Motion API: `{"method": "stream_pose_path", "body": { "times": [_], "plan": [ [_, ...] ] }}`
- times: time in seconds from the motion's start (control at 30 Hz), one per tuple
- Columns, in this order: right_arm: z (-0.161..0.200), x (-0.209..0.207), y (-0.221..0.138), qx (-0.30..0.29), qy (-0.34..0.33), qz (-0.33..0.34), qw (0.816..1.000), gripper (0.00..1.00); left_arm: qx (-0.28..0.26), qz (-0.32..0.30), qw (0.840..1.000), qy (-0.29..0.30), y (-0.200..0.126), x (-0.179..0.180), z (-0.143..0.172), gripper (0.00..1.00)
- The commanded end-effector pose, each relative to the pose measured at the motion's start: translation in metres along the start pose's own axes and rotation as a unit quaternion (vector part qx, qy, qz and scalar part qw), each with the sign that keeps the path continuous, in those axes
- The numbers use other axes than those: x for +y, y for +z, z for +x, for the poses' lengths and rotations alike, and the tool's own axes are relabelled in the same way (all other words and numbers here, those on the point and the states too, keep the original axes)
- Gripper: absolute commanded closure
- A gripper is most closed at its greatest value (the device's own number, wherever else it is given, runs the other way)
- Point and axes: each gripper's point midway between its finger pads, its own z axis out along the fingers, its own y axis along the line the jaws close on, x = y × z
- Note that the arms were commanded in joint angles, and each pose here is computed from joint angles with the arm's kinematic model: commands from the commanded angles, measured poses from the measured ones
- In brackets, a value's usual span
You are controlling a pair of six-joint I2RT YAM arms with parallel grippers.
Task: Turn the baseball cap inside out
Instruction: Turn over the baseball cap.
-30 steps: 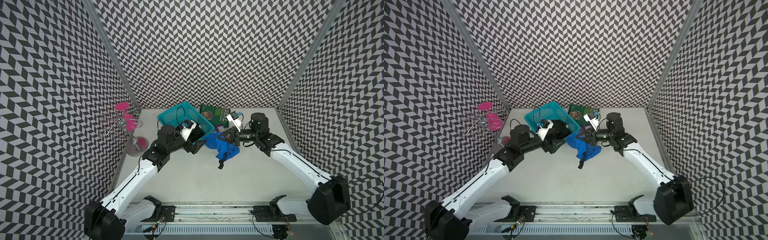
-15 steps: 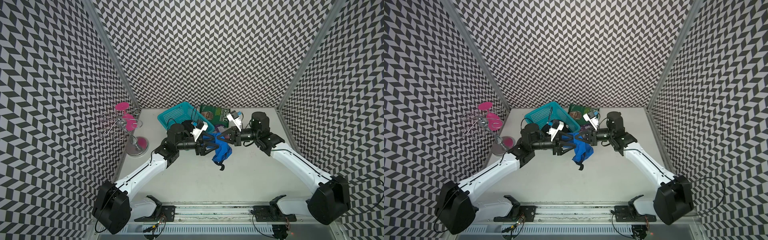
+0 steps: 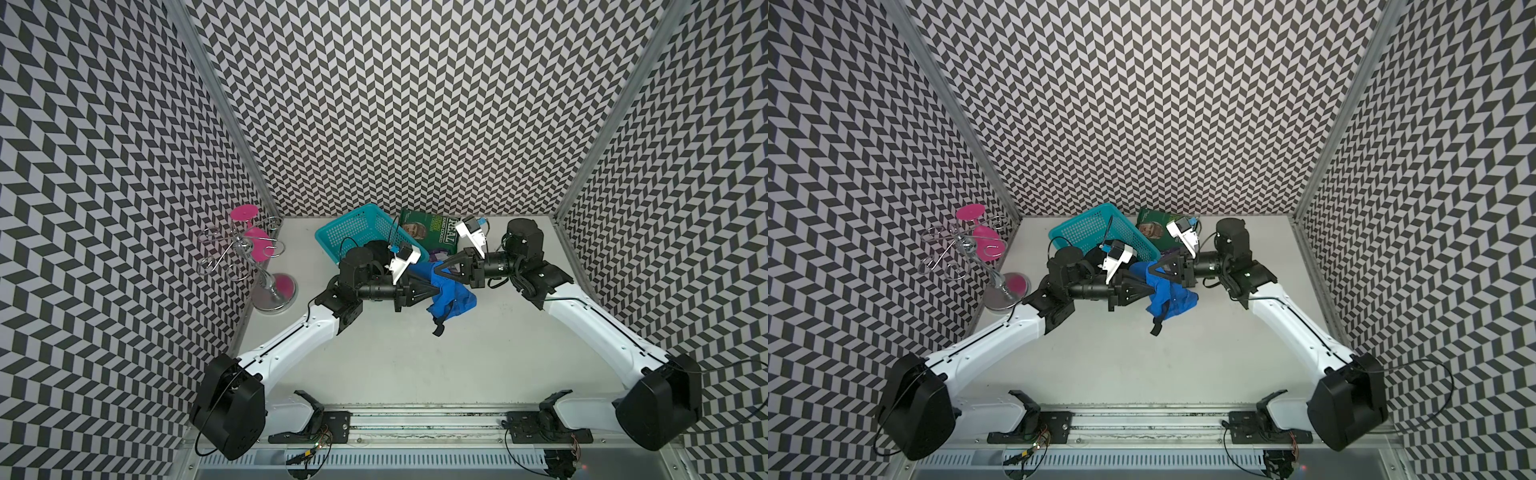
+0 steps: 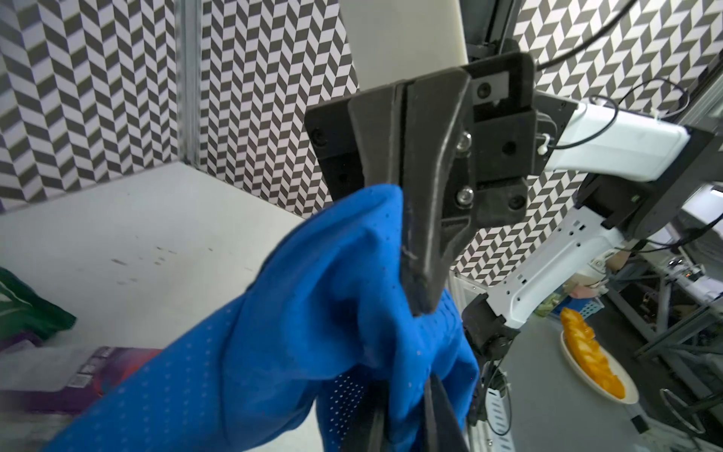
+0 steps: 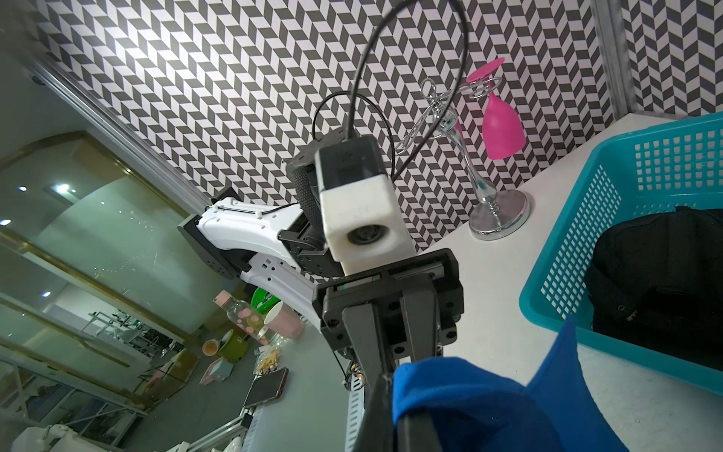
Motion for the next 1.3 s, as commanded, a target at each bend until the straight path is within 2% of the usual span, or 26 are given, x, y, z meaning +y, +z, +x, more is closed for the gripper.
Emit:
{"method": "stream_pose_path", "body": {
  "times": [0.0,0.03,0.13,0.17,0.23,0.33,0.53,0.67,0.8,0.97,1.27],
  "plan": [
    [-0.017,0.012,-0.006,-0.019,-0.043,0.007,0.999,0.91,-0.026,0.005,1.0,0.017,0.001,-0.005,-0.015,0.93],
    [-0.018,0.009,-0.007,-0.023,-0.044,0.016,0.999,0.81,-0.031,0.002,0.999,0.015,0.0,-0.005,-0.017,1.0],
    [-0.027,0.002,-0.014,-0.044,-0.052,0.055,0.996,0.38,-0.055,-0.022,0.998,0.012,-0.005,-0.002,-0.023,1.0],
    [-0.032,-0.001,-0.018,-0.055,-0.057,0.078,0.994,0.29,-0.066,-0.031,0.997,0.012,-0.007,-0.001,-0.026,1.0],
    [-0.043,-0.006,-0.028,-0.08,-0.07,0.132,0.986,0.13,-0.094,-0.06,0.994,0.009,-0.013,0.004,-0.037,1.0],
    [-0.053,-0.003,-0.042,-0.118,-0.083,0.173,0.974,0.02,-0.142,-0.082,0.986,0.005,-0.021,0.005,-0.057,1.0],
    [-0.047,0.005,-0.046,-0.157,-0.035,0.154,0.975,0.02,-0.206,-0.088,0.974,-0.009,-0.032,0.003,-0.08,1.0],
    [-0.034,0.0,-0.046,-0.155,-0.02,0.163,0.974,0.05,-0.214,-0.094,0.972,-0.014,-0.034,0.005,-0.084,1.0],
    [-0.024,-0.002,-0.036,-0.134,-0.005,0.143,0.981,0.1,-0.211,-0.091,0.973,-0.016,-0.032,0.005,-0.084,1.0],
    [-0.023,0.006,-0.022,-0.122,0.007,0.096,0.988,0.18,-0.208,-0.091,0.974,-0.016,-0.031,0.007,-0.083,1.0],
    [-0.023,0.015,-0.014,-0.112,0.009,0.058,0.992,0.41,-0.212,-0.096,0.972,-0.017,-0.031,0.009,-0.085,1.0]
  ]
}}
